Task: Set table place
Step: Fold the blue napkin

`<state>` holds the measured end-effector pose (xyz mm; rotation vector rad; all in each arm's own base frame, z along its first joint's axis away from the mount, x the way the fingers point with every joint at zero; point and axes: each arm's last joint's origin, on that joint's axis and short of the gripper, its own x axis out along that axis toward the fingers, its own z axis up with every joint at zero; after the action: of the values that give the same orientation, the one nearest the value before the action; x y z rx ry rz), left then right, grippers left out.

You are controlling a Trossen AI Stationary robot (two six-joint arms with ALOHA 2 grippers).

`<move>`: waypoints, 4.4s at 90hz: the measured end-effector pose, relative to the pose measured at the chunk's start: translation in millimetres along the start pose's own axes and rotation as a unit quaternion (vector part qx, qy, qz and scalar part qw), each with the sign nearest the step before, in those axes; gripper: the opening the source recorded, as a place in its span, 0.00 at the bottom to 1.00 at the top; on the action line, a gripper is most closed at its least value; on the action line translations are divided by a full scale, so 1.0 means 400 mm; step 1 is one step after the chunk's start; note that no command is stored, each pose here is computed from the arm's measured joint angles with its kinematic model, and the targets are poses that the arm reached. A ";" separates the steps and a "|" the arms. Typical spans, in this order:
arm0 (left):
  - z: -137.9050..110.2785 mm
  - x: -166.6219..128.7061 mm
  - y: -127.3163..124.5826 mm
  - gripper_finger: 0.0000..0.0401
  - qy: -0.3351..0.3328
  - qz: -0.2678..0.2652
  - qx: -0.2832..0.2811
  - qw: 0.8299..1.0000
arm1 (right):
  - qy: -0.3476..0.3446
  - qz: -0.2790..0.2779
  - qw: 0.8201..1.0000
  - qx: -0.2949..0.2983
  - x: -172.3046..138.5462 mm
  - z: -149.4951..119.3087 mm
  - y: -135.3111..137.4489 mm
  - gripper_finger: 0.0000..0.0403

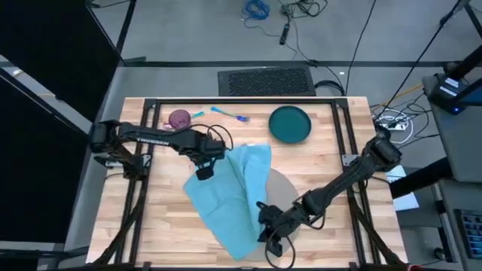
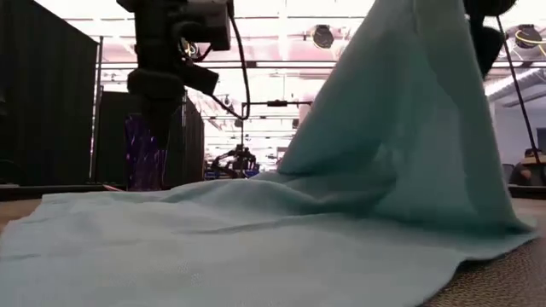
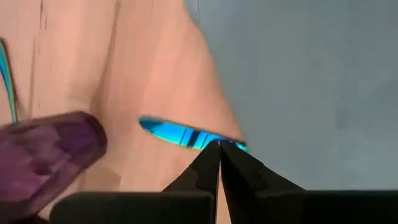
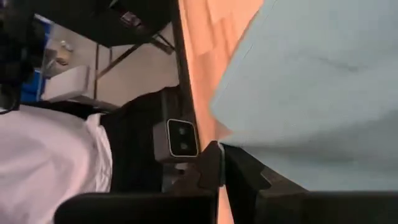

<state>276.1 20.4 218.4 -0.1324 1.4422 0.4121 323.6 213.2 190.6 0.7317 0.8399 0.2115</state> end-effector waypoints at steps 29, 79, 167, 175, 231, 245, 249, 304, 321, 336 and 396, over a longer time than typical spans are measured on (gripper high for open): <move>0.078 -0.012 -0.017 0.00 -0.151 -0.101 0.040 0.983 | 0.008 0.033 0.999 0.016 0.063 -0.016 -0.018 0.01; 0.142 -0.034 0.026 0.00 -0.255 -0.110 -0.008 0.961 | -0.013 0.045 0.997 0.056 0.040 0.024 -0.017 0.41; 0.487 0.124 -0.041 0.00 -0.195 -0.154 0.078 0.965 | -0.149 -0.280 0.945 -0.079 -0.592 -0.064 0.007 0.41; 0.497 0.138 -0.048 0.00 -0.171 -0.152 0.083 0.970 | -0.131 -0.291 0.944 -0.083 -0.595 -0.068 -0.001 0.41; 0.528 0.110 -0.105 0.33 -0.245 -0.124 0.037 0.961 | -0.071 -0.319 0.940 -0.098 -0.625 -0.081 -0.026 0.41; 0.514 0.123 -0.090 0.34 -0.215 -0.085 0.083 0.969 | -0.068 -0.311 0.943 -0.094 -0.635 -0.080 -0.027 0.41; 0.516 0.133 -0.091 0.34 -0.214 -0.079 0.094 0.969 | -0.069 -0.309 0.944 -0.093 -0.637 -0.080 -0.028 0.41; 0.511 0.247 -0.055 0.34 -0.141 -0.055 0.093 0.984 | -0.077 -0.302 0.947 -0.073 -0.646 -0.079 -0.029 0.41; 0.502 0.248 -0.061 0.34 -0.122 -0.092 0.101 0.983 | -0.080 -0.307 0.946 -0.067 -0.646 -0.074 -0.032 0.41; 0.495 0.254 -0.069 0.34 -0.106 -0.103 0.108 0.983 | -0.081 -0.311 0.945 -0.066 -0.645 -0.069 -0.035 0.41; 0.473 0.092 -0.096 0.00 -0.101 -0.019 0.132 0.986 | -0.082 -0.314 0.944 -0.064 -0.646 -0.069 -0.037 0.41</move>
<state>468.8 55.2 201.9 0.0930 1.2790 0.1930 130.0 101.4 324.1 0.3255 0.8498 -0.3602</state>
